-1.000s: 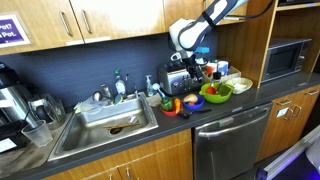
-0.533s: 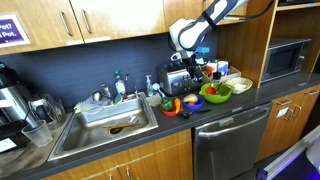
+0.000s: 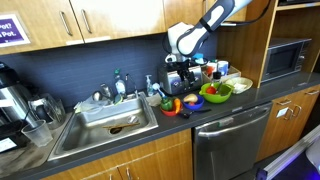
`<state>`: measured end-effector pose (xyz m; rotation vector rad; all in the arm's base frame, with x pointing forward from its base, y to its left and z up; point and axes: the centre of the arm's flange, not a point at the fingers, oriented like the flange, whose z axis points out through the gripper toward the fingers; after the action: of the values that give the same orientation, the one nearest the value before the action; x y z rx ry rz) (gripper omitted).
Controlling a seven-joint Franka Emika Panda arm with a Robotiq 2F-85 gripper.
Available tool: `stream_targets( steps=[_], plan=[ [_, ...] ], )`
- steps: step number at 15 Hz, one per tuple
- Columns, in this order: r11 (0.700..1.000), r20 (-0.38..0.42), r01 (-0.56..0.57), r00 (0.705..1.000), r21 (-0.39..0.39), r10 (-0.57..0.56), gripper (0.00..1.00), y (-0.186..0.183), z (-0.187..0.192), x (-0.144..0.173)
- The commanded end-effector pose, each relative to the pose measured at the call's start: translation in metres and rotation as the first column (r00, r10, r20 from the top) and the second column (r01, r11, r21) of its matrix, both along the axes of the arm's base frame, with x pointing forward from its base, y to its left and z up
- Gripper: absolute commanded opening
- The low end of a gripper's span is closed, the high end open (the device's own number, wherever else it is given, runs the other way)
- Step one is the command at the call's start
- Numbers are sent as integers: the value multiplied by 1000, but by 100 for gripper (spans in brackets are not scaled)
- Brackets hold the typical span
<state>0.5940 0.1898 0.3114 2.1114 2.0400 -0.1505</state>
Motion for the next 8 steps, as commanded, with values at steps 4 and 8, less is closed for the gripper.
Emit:
stream_targets(
  steps=[4, 8],
  plan=[
    [998, -44, -21, 999, 58, 24, 100, 1, -10, -6],
    [996, -60, -7, 998, 91, 12, 100, -1, -14, -7]
  ],
)
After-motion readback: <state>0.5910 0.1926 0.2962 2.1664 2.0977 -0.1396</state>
